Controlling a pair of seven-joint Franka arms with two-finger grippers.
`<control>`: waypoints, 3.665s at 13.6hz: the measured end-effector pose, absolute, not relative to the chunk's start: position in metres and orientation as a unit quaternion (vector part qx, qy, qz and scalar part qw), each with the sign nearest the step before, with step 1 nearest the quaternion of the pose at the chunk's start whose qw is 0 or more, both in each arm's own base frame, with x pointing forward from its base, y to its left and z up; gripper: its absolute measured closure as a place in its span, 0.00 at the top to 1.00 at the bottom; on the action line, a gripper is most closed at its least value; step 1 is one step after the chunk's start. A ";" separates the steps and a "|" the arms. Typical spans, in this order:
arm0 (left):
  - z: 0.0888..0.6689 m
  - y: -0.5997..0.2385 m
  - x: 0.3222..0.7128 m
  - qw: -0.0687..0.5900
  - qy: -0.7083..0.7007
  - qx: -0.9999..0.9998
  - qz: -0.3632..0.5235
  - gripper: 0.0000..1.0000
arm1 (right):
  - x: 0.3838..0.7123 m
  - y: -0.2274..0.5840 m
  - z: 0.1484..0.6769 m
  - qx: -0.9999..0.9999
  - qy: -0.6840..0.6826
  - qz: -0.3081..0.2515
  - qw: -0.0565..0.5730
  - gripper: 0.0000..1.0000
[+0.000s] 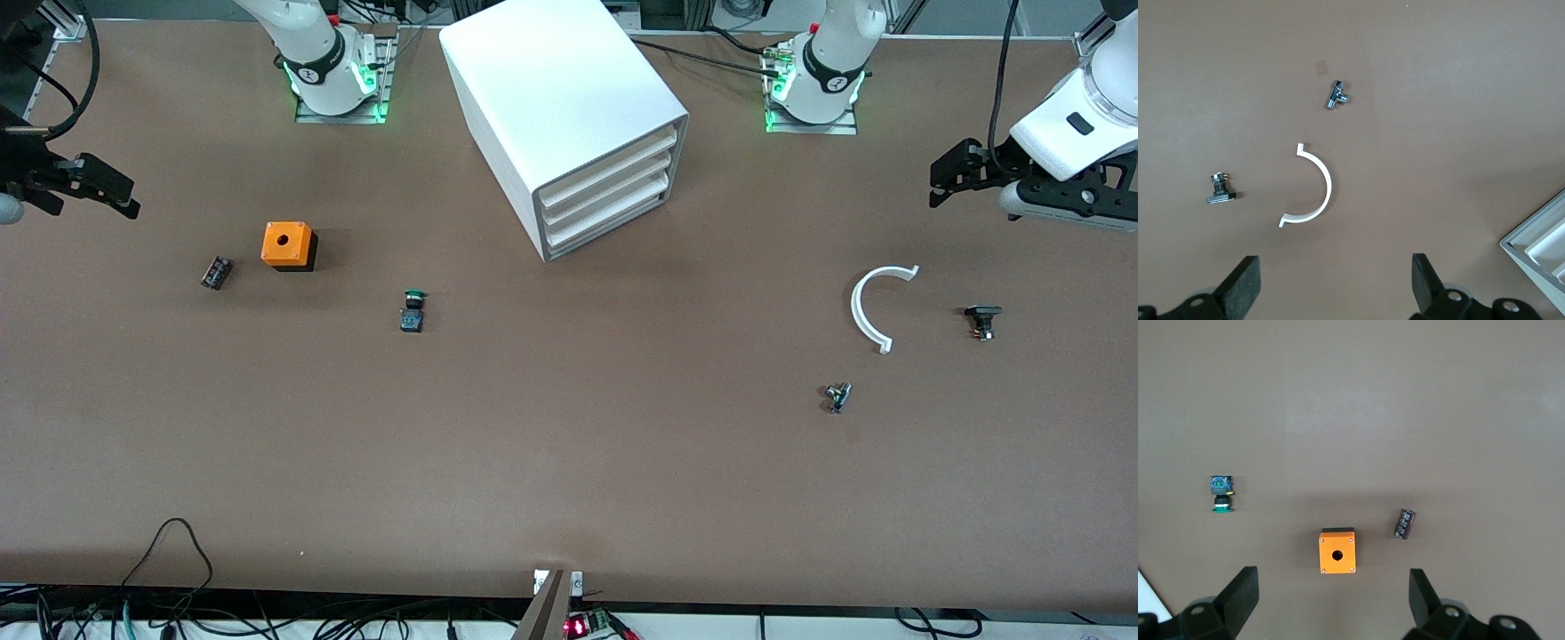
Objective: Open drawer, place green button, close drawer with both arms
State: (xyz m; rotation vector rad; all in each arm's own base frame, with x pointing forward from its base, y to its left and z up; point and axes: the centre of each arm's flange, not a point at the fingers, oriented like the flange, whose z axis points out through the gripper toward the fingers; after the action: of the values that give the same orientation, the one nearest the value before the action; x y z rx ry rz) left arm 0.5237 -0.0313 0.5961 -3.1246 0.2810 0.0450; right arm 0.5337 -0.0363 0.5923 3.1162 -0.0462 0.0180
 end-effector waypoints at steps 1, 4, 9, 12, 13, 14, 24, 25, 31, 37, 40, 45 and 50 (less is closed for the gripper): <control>0.596 -0.031 0.524 0.002 0.090 -0.996 0.014 1.00 | 0.534 -0.036 0.592 1.000 -0.015 0.006 0.013 1.00; 0.596 -0.030 0.525 0.002 0.088 -0.996 0.013 1.00 | 0.534 -0.036 0.592 1.000 -0.015 0.005 0.012 1.00; 0.596 -0.029 0.527 0.002 0.088 -0.996 0.013 1.00 | 0.533 -0.036 0.592 1.000 -0.015 0.005 0.012 1.00; 0.594 -0.029 0.528 0.001 0.088 -0.996 0.015 1.00 | 0.533 -0.036 0.592 1.000 -0.015 0.004 0.012 1.00; 0.593 -0.029 0.529 0.001 0.088 -0.996 0.016 1.00 | 0.533 -0.036 0.592 1.000 -0.015 0.004 0.012 1.00; 0.592 -0.029 0.529 0.001 0.088 -0.996 0.017 1.00 | 0.533 -0.036 0.592 1.000 -0.015 0.003 0.012 1.00; 0.514 -0.039 0.549 -0.006 0.100 -0.988 0.118 1.00 | 0.541 -0.032 0.575 1.000 -0.011 -0.014 0.014 1.00; 0.500 -0.041 0.552 -0.011 0.103 -0.986 0.132 1.00 | 0.543 -0.031 0.571 1.000 -0.010 -0.018 0.014 1.00; 0.345 -0.091 0.552 -0.231 0.026 -0.954 0.189 1.00 | 0.552 -0.024 0.547 0.999 -0.011 -0.043 -0.007 1.00; 0.237 -0.212 0.506 -0.393 0.006 -0.892 0.226 1.00 | 0.574 0.021 0.490 0.996 0.018 -0.084 -0.026 1.00; 0.181 -0.246 0.473 -0.460 0.010 -0.858 0.229 1.00 | 0.584 0.055 0.461 0.994 0.045 -0.096 -0.022 1.00; 0.153 -0.284 0.432 -0.468 0.025 -0.848 0.245 1.00 | 0.593 0.132 0.412 0.995 0.041 -0.096 -0.007 1.00; 0.148 -0.302 0.410 -0.463 0.045 -0.849 0.250 0.60 | 0.589 0.217 0.357 0.996 0.037 -0.084 0.008 1.00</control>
State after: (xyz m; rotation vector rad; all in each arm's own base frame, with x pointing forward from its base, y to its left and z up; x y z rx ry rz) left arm 0.4098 -0.3022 0.1480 -3.9311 0.2103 1.1578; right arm 0.5886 0.2173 0.3570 3.1129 0.1164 -0.2641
